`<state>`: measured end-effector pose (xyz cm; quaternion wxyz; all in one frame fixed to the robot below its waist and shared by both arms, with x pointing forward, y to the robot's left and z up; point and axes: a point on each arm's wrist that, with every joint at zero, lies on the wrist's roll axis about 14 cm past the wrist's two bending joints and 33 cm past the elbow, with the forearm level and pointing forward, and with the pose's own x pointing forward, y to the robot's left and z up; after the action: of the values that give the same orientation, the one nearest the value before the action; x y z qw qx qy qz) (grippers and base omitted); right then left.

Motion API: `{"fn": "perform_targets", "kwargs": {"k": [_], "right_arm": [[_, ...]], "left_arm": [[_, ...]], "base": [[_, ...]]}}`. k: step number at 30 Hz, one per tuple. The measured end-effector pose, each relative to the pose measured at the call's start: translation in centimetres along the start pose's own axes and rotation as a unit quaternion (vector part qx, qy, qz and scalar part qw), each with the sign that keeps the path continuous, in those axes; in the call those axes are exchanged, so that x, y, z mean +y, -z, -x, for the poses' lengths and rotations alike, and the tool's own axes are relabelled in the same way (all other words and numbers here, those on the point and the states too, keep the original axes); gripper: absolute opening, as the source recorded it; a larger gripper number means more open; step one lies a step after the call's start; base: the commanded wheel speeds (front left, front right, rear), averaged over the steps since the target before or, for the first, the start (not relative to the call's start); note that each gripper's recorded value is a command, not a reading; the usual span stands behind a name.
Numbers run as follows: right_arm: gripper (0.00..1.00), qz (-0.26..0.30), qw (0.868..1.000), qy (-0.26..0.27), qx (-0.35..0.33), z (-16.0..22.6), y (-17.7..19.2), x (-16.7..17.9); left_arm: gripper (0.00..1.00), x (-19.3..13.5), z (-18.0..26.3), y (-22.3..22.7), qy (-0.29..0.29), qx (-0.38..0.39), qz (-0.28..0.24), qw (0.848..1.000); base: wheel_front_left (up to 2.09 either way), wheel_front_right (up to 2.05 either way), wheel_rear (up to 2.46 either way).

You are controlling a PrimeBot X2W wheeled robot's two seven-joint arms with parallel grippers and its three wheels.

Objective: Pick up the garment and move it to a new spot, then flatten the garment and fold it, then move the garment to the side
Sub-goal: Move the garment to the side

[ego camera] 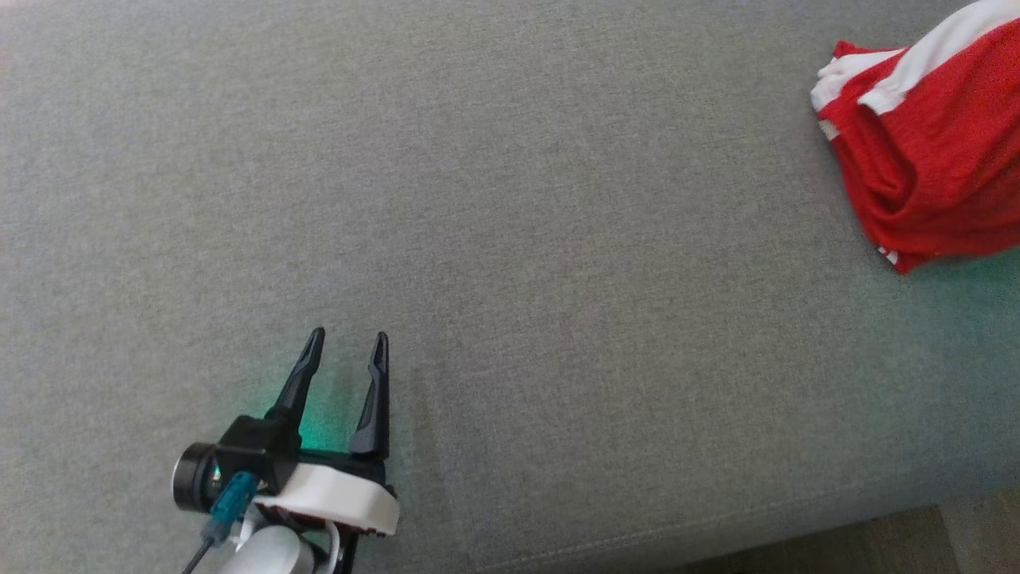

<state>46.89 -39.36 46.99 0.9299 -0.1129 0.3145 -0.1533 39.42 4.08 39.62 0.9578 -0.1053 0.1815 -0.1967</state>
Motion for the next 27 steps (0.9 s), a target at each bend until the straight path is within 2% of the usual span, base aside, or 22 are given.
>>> {"fn": "perform_targets", "kwargs": {"k": [6,15,22,27], "right_arm": [[1.00,-0.009,1.000,0.008,0.004,0.3,0.8,0.2],[1.00,-0.021,0.997,-0.010,-0.078,2.4,-2.2,1.8],[1.00,-0.036,0.982,-0.058,-0.177,6.0,-6.1,5.7],[1.00,-0.055,0.966,-0.103,-0.232,9.1,-6.7,9.3]], "left_arm": [[1.00,-0.3,-0.1,0.0,0.005,0.003,-0.002,1.000],[1.00,-0.5,0.6,-1.8,0.002,-0.022,-0.015,1.000],[1.00,0.9,2.4,-4.7,-0.033,-0.069,-0.022,0.997],[1.00,2.5,5.3,-5.7,-0.075,-0.094,-0.018,0.993]], "base": [[0.00,0.00,0.00],[0.00,0.00,0.00],[0.00,0.00,0.00],[0.00,0.00,0.00]]}}
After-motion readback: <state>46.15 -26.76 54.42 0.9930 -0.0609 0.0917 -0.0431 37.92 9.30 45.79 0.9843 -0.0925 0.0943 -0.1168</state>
